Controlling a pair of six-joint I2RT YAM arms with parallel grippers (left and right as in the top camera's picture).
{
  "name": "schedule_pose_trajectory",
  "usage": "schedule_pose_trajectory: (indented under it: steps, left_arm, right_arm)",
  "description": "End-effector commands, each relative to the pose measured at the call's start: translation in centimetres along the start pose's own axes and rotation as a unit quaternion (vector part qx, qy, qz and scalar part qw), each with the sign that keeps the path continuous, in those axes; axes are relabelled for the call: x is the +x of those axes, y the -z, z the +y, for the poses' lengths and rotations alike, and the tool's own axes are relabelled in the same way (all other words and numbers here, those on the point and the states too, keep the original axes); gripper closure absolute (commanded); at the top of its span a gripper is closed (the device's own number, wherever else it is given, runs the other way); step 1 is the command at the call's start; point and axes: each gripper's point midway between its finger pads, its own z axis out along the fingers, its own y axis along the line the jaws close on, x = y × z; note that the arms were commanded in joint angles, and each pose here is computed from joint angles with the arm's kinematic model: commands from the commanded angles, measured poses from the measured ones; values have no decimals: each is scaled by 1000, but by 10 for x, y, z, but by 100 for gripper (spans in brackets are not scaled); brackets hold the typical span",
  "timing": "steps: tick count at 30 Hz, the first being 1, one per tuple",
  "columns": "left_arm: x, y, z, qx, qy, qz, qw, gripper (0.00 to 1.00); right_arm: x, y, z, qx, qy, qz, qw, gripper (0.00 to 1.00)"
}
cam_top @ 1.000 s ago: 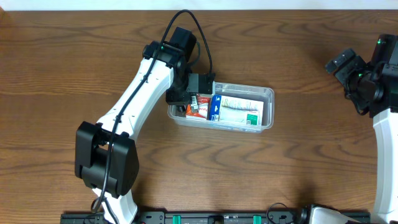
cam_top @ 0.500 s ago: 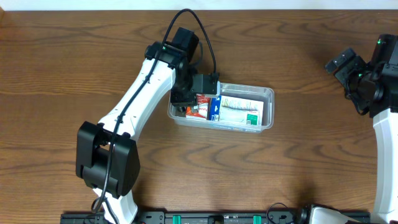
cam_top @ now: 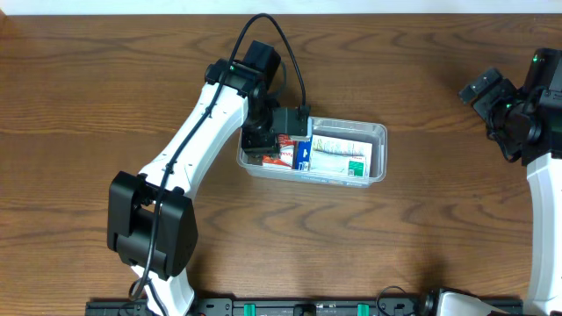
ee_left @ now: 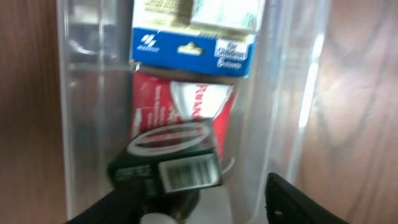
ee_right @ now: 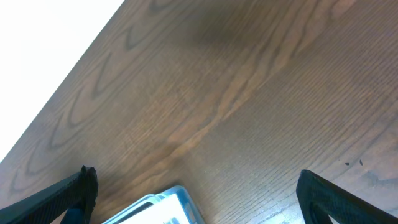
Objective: Pack container
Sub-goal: 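Lower the bottle into the container's left corner beside the green tin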
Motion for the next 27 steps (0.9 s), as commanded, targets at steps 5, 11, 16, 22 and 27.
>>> schedule_pose_trajectory:
  steps: [5,11,16,22,27]
  left_arm:
    - [-21,4,0,12,165,-58,985,2]
    - [-21,7,18,2,418,-77,905,2]
    - [-13,9,23,17,618,-77,782,2]
    - [-14,7,15,25,657,-61,751,2]
    - [3,5,15,-17,699,-26,714,2]
  right_arm:
    - [-2,0,-2,4,-7,-3,1000,1]
    - [-2,0,-2,4,-7,-3,1000,1]
    - [-2,0,-2,4,-7,-3,1000,1]
    - [-2,0,-2,4,-7,-3,1000,1]
    - [-2,0,-2,4,-7,-3,1000,1]
